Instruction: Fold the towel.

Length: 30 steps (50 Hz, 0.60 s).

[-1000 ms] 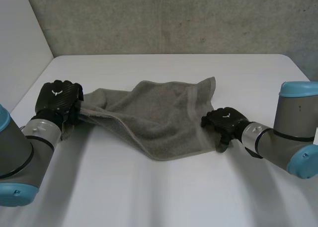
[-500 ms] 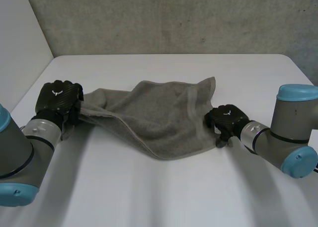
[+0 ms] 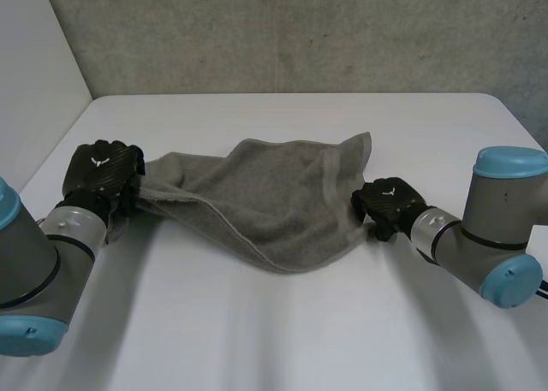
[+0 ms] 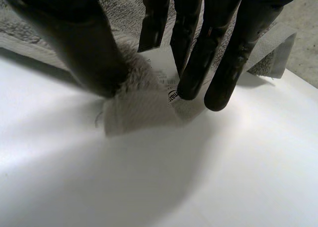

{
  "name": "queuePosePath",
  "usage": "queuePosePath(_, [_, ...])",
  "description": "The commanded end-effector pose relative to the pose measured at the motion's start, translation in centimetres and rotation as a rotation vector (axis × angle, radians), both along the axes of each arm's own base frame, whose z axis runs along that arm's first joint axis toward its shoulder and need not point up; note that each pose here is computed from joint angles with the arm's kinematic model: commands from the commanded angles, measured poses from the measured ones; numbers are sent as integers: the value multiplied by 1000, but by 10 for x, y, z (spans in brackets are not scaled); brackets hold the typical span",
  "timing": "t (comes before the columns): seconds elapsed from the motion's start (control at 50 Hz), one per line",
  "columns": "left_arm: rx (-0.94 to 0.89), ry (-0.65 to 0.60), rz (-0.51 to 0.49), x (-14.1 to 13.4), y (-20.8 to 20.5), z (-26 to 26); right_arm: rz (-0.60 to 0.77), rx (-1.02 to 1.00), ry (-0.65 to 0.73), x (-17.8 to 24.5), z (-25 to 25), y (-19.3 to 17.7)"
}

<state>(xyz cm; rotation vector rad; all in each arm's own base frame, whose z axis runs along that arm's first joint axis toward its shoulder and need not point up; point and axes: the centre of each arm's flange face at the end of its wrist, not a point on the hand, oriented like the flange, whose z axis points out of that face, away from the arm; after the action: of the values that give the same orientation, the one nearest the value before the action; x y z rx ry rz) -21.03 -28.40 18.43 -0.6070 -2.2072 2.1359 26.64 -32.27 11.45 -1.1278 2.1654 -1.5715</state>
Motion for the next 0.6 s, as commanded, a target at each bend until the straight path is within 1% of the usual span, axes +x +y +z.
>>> queuePosePath(0.02, [0,0,0,0,0,0,-6,-2,-19,1,4,0])
queuePosePath(0.22, [1,0,-5,-1,2,0,-30,-24,-44,0,17,0])
queuePosePath(0.28, [3,-1,-6,-1,2,0,-62,-53,-39,-6,31,-2])
queuePosePath(0.32, [7,-2,-18,-4,6,-1,-86,-97,-36,-11,51,0])
queuePosePath(0.38, [11,-4,-28,-6,9,-2,-95,-117,-31,-14,62,4])
queuePosePath(0.42, [20,-8,-52,-12,15,-3,-114,-139,-3,-23,77,10])
queuePosePath(0.44, [20,-8,-52,-13,15,-3,-114,-139,-3,-23,77,10])
queuePosePath(0.46, [24,-11,-65,-15,19,-4,-140,-145,27,-34,81,8])
queuePosePath(0.48, [28,-16,-76,-18,23,-5,-169,-142,64,-48,82,6])
queuePosePath(0.54, [33,-27,-87,-20,26,-6,-187,-137,101,-59,81,6])
queuePosePath(0.58, [49,-69,-111,-24,34,-9,-208,-114,158,-75,70,8])
queuePosePath(0.6, [49,-69,-111,-24,34,-9,-208,-113,158,-75,70,8])
